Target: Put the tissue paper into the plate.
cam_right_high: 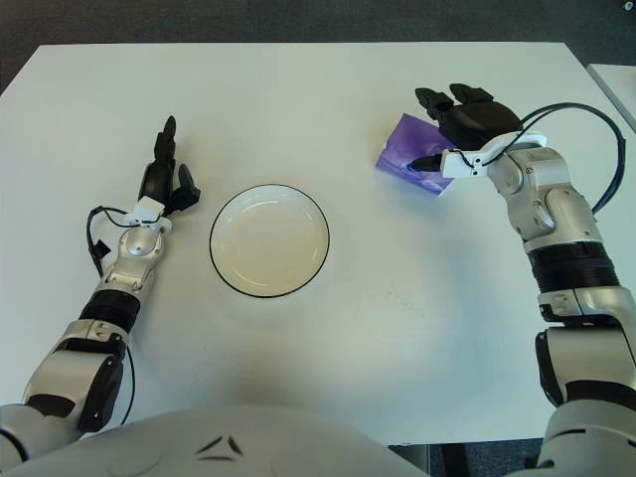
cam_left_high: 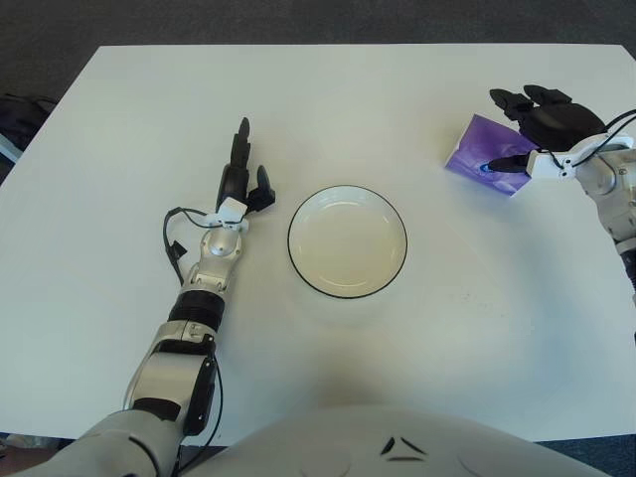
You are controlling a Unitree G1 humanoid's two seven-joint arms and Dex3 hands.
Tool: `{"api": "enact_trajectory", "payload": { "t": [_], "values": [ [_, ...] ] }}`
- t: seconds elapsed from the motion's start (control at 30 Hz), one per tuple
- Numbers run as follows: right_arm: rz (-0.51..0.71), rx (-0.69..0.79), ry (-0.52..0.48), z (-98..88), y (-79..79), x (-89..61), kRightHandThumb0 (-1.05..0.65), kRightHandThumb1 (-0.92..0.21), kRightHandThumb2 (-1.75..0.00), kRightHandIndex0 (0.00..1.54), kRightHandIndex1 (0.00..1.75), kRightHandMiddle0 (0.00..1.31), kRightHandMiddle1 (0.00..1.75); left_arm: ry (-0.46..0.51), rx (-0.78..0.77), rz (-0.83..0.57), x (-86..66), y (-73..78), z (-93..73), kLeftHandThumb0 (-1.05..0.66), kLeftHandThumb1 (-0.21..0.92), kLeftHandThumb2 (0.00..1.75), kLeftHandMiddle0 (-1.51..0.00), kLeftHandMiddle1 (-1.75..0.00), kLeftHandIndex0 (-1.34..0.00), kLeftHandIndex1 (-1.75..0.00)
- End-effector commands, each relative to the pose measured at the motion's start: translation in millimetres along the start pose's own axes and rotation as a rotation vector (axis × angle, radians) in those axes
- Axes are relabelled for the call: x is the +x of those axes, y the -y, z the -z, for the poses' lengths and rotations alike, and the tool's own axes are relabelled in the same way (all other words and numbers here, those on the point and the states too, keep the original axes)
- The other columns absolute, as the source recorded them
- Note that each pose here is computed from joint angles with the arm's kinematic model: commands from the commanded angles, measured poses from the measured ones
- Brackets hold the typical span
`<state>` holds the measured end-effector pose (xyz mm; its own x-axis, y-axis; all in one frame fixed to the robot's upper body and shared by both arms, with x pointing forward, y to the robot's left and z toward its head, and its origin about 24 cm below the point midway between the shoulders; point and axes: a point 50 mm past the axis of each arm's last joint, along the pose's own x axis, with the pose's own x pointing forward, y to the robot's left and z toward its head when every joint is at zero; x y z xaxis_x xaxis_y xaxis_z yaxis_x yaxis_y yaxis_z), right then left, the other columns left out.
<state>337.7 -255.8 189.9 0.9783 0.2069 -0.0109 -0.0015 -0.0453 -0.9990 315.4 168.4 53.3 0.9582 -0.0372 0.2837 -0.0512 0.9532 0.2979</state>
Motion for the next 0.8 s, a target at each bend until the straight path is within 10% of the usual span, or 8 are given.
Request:
{"api": "enact_trajectory", "payload": {
  "t": [0.0,0.77],
  "values": [
    [-0.004,0.016,-0.014,1.7,-0.4,-3.4,-1.05,-0.92,-0.52,0.00,0.00,0.01,0.02,-0.234,0.012,0.034,-46.9,7.1,47.2,-0.87,0.92,1.13,0.00,0.00,0.00,-0.10],
    [-0.053,0.016,-0.041,-7.1,-26.3,18.3,-1.05,-0.92,-0.56,0.00,0.00,0.00,0.07,-0.220,0.020,0.031,-47.7,2.5,45.9,-0.86,0.92,1.13,-0.01,0.00,0.00,-0.14]
  ]
}}
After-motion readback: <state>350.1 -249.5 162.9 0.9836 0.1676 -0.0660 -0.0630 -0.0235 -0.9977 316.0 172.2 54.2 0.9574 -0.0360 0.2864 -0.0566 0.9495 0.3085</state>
